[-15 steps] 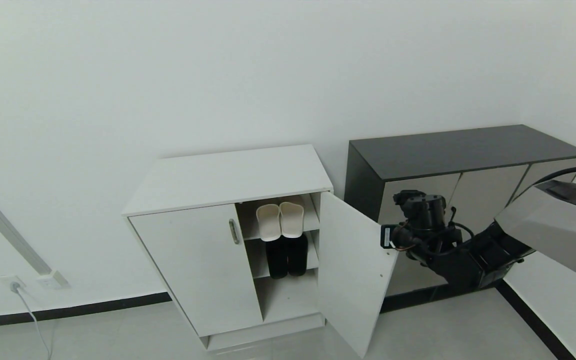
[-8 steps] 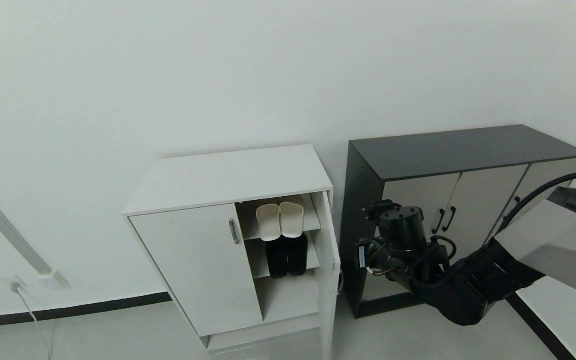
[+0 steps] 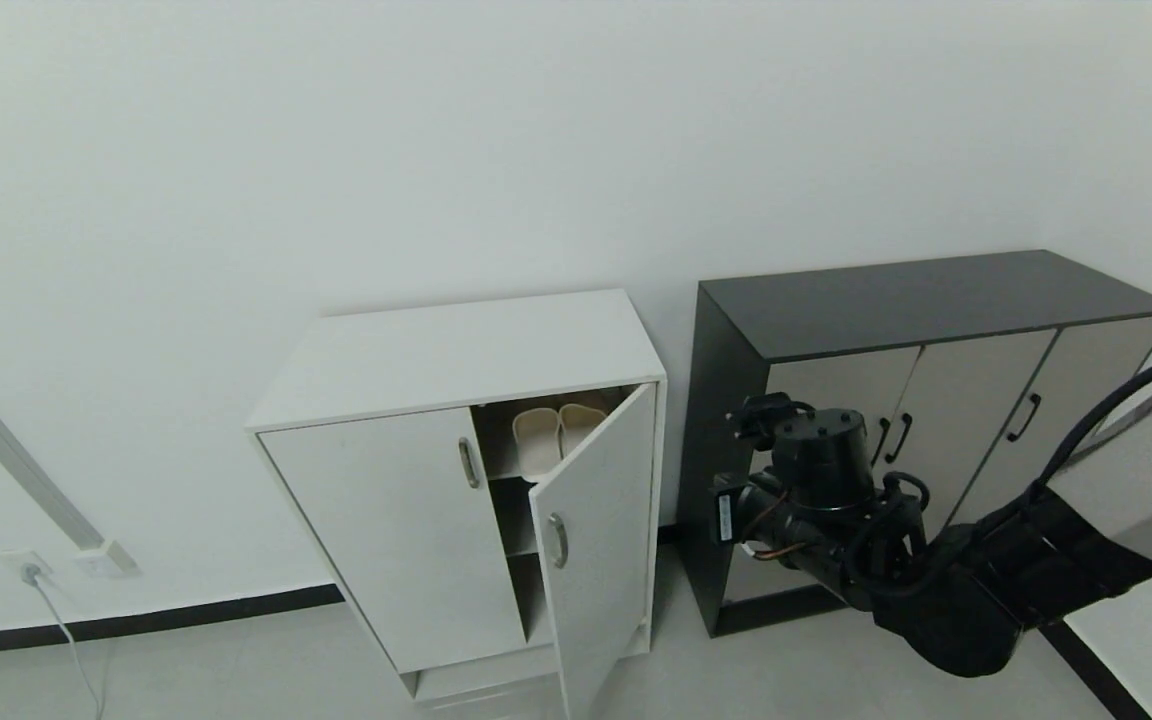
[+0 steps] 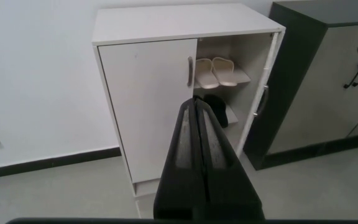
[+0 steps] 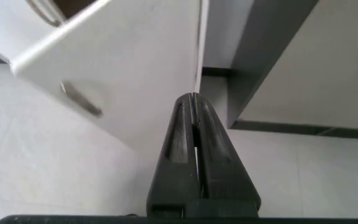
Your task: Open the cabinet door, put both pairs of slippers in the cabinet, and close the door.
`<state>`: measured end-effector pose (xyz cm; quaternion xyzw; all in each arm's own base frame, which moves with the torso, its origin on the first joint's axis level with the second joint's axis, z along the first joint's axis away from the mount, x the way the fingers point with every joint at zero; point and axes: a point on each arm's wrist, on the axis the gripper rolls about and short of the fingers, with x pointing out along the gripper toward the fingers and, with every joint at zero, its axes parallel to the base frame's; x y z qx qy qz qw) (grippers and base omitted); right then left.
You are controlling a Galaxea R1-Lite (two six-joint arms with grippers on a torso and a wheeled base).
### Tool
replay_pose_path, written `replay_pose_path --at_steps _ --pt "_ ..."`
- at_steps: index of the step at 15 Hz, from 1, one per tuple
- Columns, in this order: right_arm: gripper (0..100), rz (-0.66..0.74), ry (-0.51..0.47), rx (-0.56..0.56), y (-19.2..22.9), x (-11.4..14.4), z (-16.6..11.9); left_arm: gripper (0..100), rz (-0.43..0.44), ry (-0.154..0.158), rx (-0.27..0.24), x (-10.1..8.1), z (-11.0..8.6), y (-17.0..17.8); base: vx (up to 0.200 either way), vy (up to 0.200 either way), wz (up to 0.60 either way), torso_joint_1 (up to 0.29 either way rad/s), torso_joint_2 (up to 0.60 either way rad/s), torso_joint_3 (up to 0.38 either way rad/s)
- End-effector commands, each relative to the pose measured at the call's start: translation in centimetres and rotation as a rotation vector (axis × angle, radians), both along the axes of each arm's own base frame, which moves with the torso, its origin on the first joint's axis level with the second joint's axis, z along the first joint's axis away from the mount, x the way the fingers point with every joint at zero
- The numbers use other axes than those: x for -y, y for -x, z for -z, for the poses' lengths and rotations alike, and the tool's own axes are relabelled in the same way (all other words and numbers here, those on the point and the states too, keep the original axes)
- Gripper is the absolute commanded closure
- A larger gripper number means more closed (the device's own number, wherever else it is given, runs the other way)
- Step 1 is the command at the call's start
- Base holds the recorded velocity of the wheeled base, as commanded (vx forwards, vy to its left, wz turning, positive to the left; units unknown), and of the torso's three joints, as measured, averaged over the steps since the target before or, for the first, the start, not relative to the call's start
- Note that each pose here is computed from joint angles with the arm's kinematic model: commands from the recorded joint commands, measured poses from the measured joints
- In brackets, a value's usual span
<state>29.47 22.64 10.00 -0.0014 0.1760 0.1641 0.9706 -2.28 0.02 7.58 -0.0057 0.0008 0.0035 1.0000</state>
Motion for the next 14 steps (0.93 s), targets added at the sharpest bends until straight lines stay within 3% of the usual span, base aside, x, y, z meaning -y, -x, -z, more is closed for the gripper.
replay_pose_path --at_steps 1,5,9,14 --pt "100 -0.01 0.002 -0.002 0.4 -0.2 0.0 100 -0.001 0.001 0.0 0.0 0.0 0.0 0.0 0.0 0.6 -0.002 0.0 0.002" --pt "100 -0.038 -0.001 -0.015 0.7 -0.2 0.2 100 -0.001 0.001 0.0 0.0 0.0 0.0 0.0 0.0 0.6 0.001 0.01 0.001" --pt "100 -0.114 0.005 -0.035 1.7 0.1 1.5 100 -0.002 0.001 0.0 0.0 0.0 0.0 0.0 0.0 0.0 0.0 0.0 0.0" --pt "100 -0.316 -0.019 -0.086 3.6 1.1 3.9 100 -0.002 0.001 0.0 0.0 0.0 0.0 0.0 0.0 0.0 0.0 0.0 0.0"
